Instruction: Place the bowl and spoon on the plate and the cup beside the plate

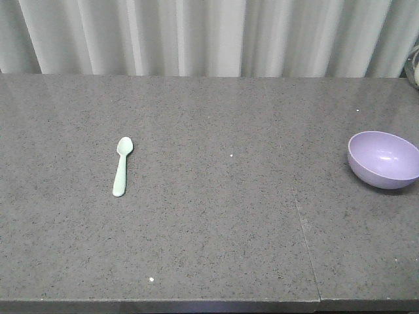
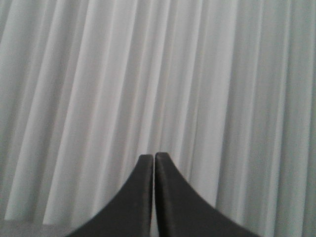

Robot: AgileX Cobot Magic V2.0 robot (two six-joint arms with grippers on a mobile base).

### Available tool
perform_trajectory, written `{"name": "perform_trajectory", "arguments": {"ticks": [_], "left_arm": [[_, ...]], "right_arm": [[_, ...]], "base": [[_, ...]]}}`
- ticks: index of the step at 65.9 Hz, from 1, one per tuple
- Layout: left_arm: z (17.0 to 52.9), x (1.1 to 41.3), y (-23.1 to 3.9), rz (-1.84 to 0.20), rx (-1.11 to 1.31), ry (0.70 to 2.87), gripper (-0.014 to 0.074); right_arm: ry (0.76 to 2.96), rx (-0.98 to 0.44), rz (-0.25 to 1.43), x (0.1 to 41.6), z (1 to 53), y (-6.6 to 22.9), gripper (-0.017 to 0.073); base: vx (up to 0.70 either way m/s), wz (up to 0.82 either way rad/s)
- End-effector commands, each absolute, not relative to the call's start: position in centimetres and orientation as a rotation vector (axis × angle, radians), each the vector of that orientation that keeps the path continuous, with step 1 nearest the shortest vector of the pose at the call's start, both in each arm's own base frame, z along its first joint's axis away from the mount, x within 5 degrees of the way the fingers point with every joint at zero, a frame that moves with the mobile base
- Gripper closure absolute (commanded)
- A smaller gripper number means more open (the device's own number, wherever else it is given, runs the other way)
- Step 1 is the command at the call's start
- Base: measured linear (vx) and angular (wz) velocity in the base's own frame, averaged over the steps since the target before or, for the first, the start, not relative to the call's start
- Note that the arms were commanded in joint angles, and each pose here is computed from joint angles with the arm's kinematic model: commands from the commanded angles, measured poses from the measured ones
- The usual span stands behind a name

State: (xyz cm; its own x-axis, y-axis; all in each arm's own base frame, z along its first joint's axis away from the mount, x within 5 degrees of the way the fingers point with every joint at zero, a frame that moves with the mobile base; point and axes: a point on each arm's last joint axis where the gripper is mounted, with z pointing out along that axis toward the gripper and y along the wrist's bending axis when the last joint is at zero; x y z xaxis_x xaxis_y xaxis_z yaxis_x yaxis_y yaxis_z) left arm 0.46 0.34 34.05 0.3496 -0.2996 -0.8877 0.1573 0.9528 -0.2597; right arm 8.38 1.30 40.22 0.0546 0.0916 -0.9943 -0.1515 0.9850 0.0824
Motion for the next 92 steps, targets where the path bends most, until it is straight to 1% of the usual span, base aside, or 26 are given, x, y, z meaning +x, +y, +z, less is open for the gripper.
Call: {"name": "perform_trajectory", "arguments": {"ticks": [1, 8, 14, 17, 21, 30, 37, 41, 47, 51, 56, 66, 73, 79, 86, 92], "left_arm": [[35.8, -0.4, 0.6, -0.303, -0.162, 1.175, 0.0588], [36.3, -0.6, 0.6, -0.337, -0.184, 1.189, 0.0552], [36.3, -0.2, 0.4, -0.391, -0.201, 1.207, 0.0489], [36.3, 0.2, 0.2, -0.423, -0.212, 1.221, 0.0453], [36.6, 0.9, 0.1, -0.434, -0.211, 1.259, 0.0394], [38.6, 3.3, -0.7, -0.444, -0.181, 1.400, 0.0251], [40.8, 5.7, -1.3, -0.487, -0.177, 1.457, 0.0194], [41.6, 6.8, -1.3, -0.511, -0.198, 1.426, 0.0195], [42.5, 8.4, -1.3, -0.600, -0.278, 1.321, 0.0197], [42.8, 9.2, -1.2, -0.608, -0.295, 1.304, 0.0197], [43.1, 10.8, -1.6, -0.568, -0.259, 1.391, 0.0197], [44.7, 15.1, -3.0, -0.466, -0.069, 1.687, 0.0197], [46.6, 18.2, -3.8, -0.416, 0.054, 1.772, 0.0197], [47.5, 20.9, -4.2, -0.394, 0.111, 1.821, 0.0197], [46.9, 24.4, -4.8, -0.396, 0.141, 1.913, 0.0197], [45.1, 27.7, -5.3, -0.406, 0.150, 2.016, 0.0197]], "right_arm": [[1.446, -0.034, 0.169, 9.1, 41.6, 1.2, 0.0410], [1.437, -0.019, 0.189, 9.2, 41.7, 1.2, 0.0253], [1.403, -0.007, 0.187, 9.2, 42.0, 1.1, 0.0111], [1.388, -0.002, 0.184, 9.1, 42.1, 1.0, 0.0062], [1.383, -0.001, 0.182, 9.1, 42.2, 1.0, 0.0027], [1.386, -0.002, 0.183, 9.1, 42.1, 1.0, 0.0021], [1.386, -0.001, 0.185, 9.1, 42.1, 1.0, 0.0021], [1.387, -0.001, 0.185, 9.1, 42.1, 1.0, 0.0021], [1.388, -0.001, 0.186, 9.1, 42.1, 1.0, 0.0021], [1.392, -0.001, 0.188, 9.1, 42.1, 1.0, 0.0021], [1.402, -0.005, 0.190, 9.2, 42.0, 1.1, 0.0021], [1.422, -0.011, 0.194, 9.2, 41.8, 1.1, 0.0021], [1.429, -0.013, 0.196, 9.2, 41.8, 1.2, 0.0021], [1.434, -0.015, 0.197, 9.2, 41.7, 1.2, 0.0021], [1.439, -0.016, 0.198, 9.2, 41.7, 1.2, 0.0021], [1.447, -0.019, 0.199, 9.2, 41.6, 1.2, 0.0021]], "base": [[0.00, 0.00], [0.00, 0.00], [0.00, 0.00], [0.00, 0.00], [0.00, 0.00], [0.00, 0.00], [0.00, 0.00], [0.00, 0.00], [0.00, 0.00], [0.00, 0.00], [0.00, 0.00], [0.00, 0.00], [0.00, 0.00], [0.00, 0.00], [0.00, 0.00], [0.00, 0.00]]}}
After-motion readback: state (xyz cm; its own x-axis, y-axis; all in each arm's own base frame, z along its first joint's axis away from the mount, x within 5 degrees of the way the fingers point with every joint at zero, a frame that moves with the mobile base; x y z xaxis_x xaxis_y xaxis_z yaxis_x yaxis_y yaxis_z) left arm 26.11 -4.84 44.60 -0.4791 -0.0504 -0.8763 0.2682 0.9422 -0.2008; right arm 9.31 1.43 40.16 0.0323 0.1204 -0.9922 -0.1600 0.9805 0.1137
